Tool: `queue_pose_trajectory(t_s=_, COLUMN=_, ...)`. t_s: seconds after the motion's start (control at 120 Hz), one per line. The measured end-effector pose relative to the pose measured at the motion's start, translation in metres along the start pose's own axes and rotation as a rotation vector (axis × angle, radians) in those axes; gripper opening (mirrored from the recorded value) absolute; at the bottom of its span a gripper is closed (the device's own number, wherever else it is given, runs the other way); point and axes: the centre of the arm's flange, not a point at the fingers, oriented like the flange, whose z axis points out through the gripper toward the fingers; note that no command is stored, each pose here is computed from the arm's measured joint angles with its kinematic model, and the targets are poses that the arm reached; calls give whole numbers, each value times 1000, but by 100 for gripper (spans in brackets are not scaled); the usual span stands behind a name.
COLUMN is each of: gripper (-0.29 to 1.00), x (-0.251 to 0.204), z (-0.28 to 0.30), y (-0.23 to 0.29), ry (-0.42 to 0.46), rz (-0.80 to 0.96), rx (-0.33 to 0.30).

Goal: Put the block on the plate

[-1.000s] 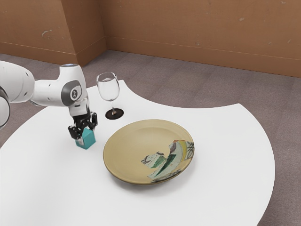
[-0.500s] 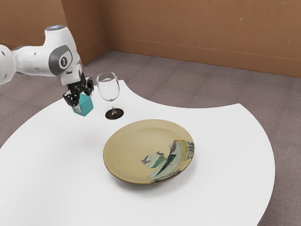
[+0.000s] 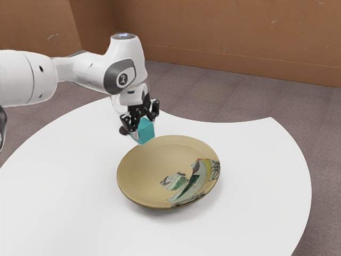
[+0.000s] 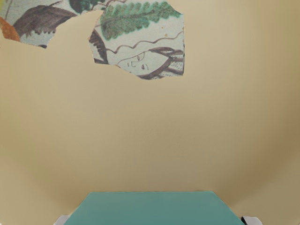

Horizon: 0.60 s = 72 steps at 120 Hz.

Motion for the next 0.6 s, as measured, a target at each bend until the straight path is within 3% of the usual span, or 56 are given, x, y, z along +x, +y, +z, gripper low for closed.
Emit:
queue_pose_trajectory(t_s=0.117, gripper=31, x=31, z=5, y=-16, ry=-4, rz=26, rx=-2)
queue_pose_trajectory(t_s=0.375, gripper=31, x=43, z=30, y=-35, ry=-1, rz=5, rx=-28)
queue_pose_trajectory(t_s=0.6, gripper=55, x=40, z=39, y=-34, ry=0, rz=-18, rx=-48)
